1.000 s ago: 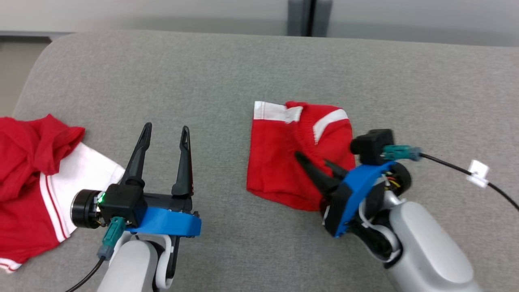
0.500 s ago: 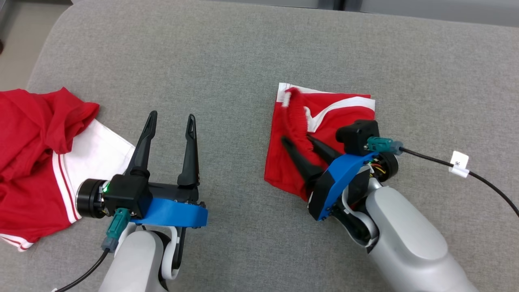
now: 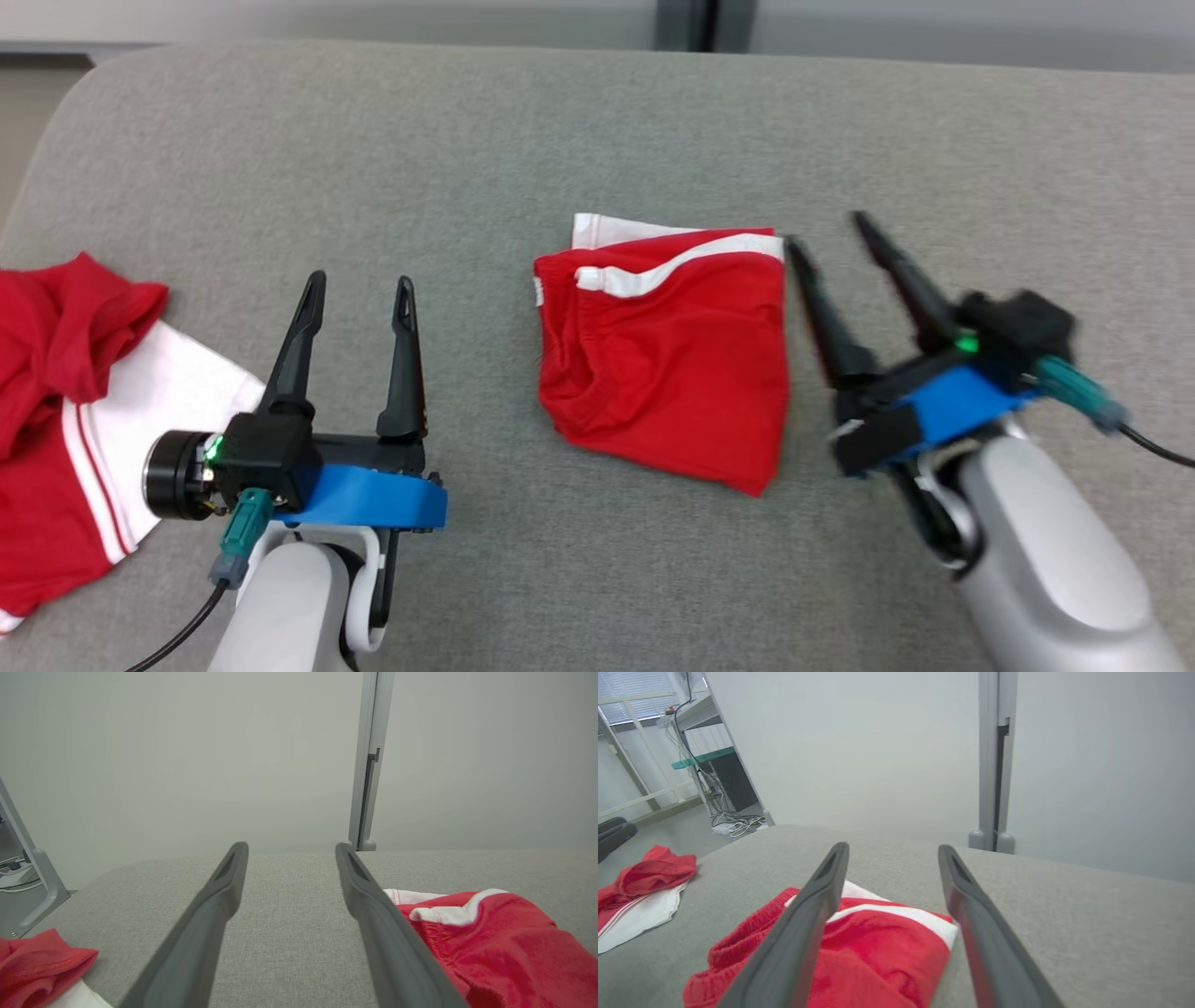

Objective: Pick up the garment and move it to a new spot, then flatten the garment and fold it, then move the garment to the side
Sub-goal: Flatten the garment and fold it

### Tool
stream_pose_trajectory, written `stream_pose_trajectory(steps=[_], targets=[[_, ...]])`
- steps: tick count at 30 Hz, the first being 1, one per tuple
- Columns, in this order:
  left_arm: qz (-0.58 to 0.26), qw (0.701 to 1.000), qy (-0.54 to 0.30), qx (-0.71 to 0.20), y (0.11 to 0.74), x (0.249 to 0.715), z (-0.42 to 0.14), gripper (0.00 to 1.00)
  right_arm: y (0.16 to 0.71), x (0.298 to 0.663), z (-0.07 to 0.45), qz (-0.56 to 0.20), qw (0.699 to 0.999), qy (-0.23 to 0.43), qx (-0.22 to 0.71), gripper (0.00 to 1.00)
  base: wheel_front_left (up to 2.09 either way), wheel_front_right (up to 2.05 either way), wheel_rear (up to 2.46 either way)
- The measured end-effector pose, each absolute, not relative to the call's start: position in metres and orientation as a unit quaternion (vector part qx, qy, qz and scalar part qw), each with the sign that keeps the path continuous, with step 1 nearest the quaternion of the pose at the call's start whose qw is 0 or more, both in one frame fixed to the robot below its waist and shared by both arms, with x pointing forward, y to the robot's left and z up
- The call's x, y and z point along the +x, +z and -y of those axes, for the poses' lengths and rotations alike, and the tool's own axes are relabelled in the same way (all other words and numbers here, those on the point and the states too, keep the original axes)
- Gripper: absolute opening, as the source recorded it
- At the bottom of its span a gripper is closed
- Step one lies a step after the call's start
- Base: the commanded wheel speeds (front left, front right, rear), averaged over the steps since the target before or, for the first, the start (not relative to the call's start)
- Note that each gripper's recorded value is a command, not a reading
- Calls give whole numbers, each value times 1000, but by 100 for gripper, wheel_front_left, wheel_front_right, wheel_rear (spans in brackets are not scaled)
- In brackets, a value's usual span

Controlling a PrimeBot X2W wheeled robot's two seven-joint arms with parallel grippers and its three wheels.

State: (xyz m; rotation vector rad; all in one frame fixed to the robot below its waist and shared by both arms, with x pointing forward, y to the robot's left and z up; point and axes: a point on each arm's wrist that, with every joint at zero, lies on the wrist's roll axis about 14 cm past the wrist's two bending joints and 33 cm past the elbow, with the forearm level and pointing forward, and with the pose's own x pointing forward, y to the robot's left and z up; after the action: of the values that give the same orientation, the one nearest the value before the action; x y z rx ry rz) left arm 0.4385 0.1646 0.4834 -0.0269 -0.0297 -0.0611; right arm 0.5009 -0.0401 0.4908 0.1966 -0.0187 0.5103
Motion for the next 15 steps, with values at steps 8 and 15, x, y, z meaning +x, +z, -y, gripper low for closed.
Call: stream_pose_trajectory(steps=[8, 15], targets=[[9, 999, -38, -15, 481, 432, -161, 100, 502, 472, 151, 37, 992, 106, 59, 100, 0, 0, 0], [-6, 999, -33, -17, 478, 403, -167, 100, 512, 424, 174, 29, 996, 62, 52, 100, 0, 0, 0]])
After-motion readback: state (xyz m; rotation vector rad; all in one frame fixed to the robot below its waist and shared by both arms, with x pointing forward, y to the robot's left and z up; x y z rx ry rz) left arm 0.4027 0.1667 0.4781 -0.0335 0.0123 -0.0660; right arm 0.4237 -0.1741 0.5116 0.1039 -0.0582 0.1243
